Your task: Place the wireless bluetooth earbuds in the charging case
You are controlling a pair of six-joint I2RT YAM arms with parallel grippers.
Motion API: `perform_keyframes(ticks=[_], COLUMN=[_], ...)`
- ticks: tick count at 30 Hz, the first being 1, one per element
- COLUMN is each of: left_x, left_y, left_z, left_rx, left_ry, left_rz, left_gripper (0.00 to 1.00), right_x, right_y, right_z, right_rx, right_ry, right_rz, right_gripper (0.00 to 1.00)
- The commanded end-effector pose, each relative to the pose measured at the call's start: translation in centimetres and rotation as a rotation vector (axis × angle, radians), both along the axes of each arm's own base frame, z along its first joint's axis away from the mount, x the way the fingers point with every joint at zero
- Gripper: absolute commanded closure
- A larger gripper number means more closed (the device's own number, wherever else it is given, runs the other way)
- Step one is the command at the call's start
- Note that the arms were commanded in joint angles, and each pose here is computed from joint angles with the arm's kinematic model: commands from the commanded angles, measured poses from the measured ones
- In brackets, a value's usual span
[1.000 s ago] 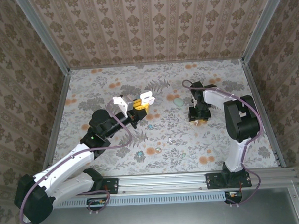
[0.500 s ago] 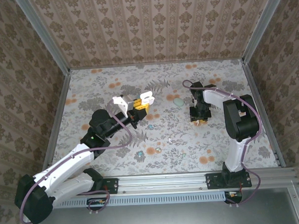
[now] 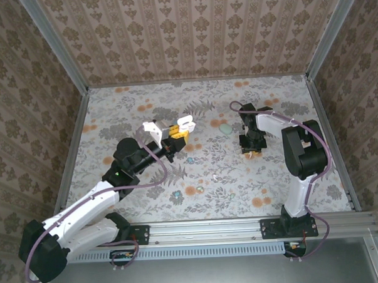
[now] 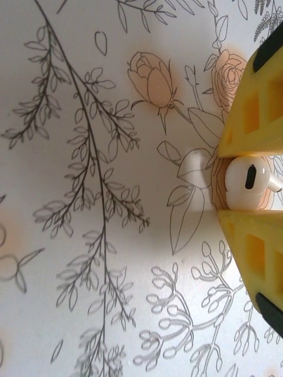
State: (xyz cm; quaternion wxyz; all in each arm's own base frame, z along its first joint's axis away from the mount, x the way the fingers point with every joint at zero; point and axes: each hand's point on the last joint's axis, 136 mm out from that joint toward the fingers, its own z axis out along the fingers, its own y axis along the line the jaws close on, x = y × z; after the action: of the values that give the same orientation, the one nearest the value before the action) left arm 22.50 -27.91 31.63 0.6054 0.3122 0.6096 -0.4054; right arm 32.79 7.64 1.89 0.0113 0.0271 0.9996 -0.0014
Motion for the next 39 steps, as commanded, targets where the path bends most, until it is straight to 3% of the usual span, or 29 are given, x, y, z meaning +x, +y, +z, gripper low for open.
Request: perform_keyframes(ticks=[1,6,14,20,26,31,39], left_x=[0.3,0.8,1.5,1.6,1.5,1.2,0.8], left_y=[-0.4,-1.3,-2.9,-3.8,-4.3,-4.4,-4.5], left_z=[0.0,-0.8,-1.2,-1.1,-0.6,-0.2,0.3], left_rx=[0.014,0.021,0.013,-0.008,-0.014,-0.022,-0.04], left_ry=[-0.017,0.003,0.026,0.037,0.025,0.018,0.011], left_rz=[0.0,-0.02,-0.067,-0.098,-0.12,-0.134,-0.139], left_gripper=[0.95,0.95,0.95,0.95,0.95,0.95,0.95], right_x=[0.4,1.1,0.5,-1.5,-2.1,-1.9,-1.7], right_y=[0.8,2.9,8.1,12.2,15.7,16.5,17.8], right_z=[3.3,10.1,24.9,31.0,33.0,33.2,31.5], right_rx=[0.011,0.067,0.292,0.396,0.502,0.515,0.542], right_ry=[-0.097,-0.314,-0.754,-0.922,-0.992,-1.009,-0.972], right_rz=[0.05,0.12,0.192,0.326,0.403,0.418,0.426], right_gripper=[0.72,0.73,0.72,0.72,0.72,0.72,0.72])
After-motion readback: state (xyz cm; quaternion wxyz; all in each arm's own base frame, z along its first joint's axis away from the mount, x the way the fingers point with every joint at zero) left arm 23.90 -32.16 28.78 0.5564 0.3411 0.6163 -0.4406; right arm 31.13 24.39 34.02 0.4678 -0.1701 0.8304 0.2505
